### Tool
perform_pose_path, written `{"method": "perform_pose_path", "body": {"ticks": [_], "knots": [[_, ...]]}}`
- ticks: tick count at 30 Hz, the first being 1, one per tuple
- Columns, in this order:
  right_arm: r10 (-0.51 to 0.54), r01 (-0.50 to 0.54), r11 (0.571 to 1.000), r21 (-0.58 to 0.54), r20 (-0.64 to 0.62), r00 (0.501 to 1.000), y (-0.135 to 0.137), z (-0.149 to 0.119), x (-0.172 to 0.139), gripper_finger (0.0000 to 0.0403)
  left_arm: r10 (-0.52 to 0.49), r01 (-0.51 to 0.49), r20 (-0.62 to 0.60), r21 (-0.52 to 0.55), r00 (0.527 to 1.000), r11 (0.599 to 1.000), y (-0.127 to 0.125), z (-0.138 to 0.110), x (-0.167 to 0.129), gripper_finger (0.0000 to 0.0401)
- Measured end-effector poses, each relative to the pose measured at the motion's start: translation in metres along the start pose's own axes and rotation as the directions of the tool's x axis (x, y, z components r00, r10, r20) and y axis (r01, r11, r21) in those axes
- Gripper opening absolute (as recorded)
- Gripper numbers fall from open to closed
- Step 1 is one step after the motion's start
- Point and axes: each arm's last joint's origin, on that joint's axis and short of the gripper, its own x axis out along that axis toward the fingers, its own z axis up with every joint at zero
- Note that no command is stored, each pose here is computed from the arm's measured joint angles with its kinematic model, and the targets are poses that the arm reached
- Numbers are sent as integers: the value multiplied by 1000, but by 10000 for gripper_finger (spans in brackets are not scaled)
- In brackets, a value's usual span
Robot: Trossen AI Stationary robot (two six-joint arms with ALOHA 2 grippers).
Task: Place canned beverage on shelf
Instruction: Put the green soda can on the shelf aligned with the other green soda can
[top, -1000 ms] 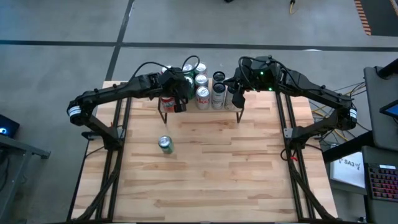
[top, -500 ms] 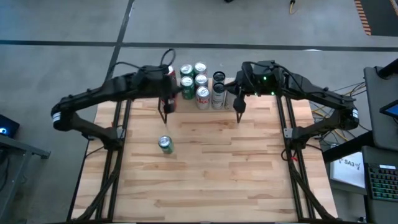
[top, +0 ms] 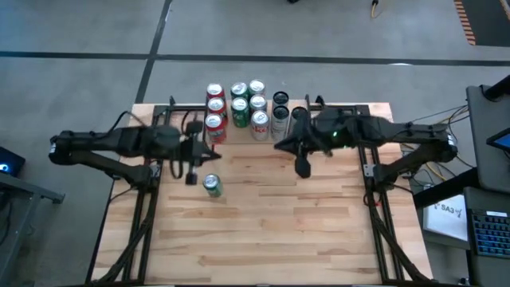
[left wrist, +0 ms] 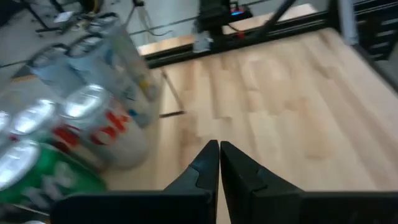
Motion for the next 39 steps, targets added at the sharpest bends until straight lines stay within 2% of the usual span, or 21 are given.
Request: {"method": "perform_pose_path", "body": {"ticks": [3, 9, 17, 24, 29, 35, 39], "knots": [[41, -40, 999, 27, -23, 999, 16, -4, 12, 9, -20, 21, 3, -50, 1000, 999, -17, -8, -6, 0], [96, -89, 991, 95, -74, 993, 45, -14, 36, 9, -3, -5, -53, -156, 999, 988, -53, -23, -14, 0], [113, -86, 984, 156, -173, 979, 67, -34, 70, 9, -60, -10, -242, -280, 968, 960, -89, -51, -20, 0], [76, -36, 986, 160, -253, 964, 79, -54, 100, 9, -79, -8, -330, -255, 941, 967, -111, -83, -10, 0], [56, -10, 988, 152, -303, 951, 87, -70, 122, 9, -4, -96, -373, -248, 928, 964, -113, -105, -1, 0], [57, -22, 992, 126, -283, 957, 94, -85, 155, 9, 68, -154, -402, -187, 913, 970, -114, -127, 6, 0], [-27, 44, 997, 69, -231, 972, 96, -95, 177, 9, 92, -174, -404, -169, 910, 970, -116, -140, 10, 0]]}}
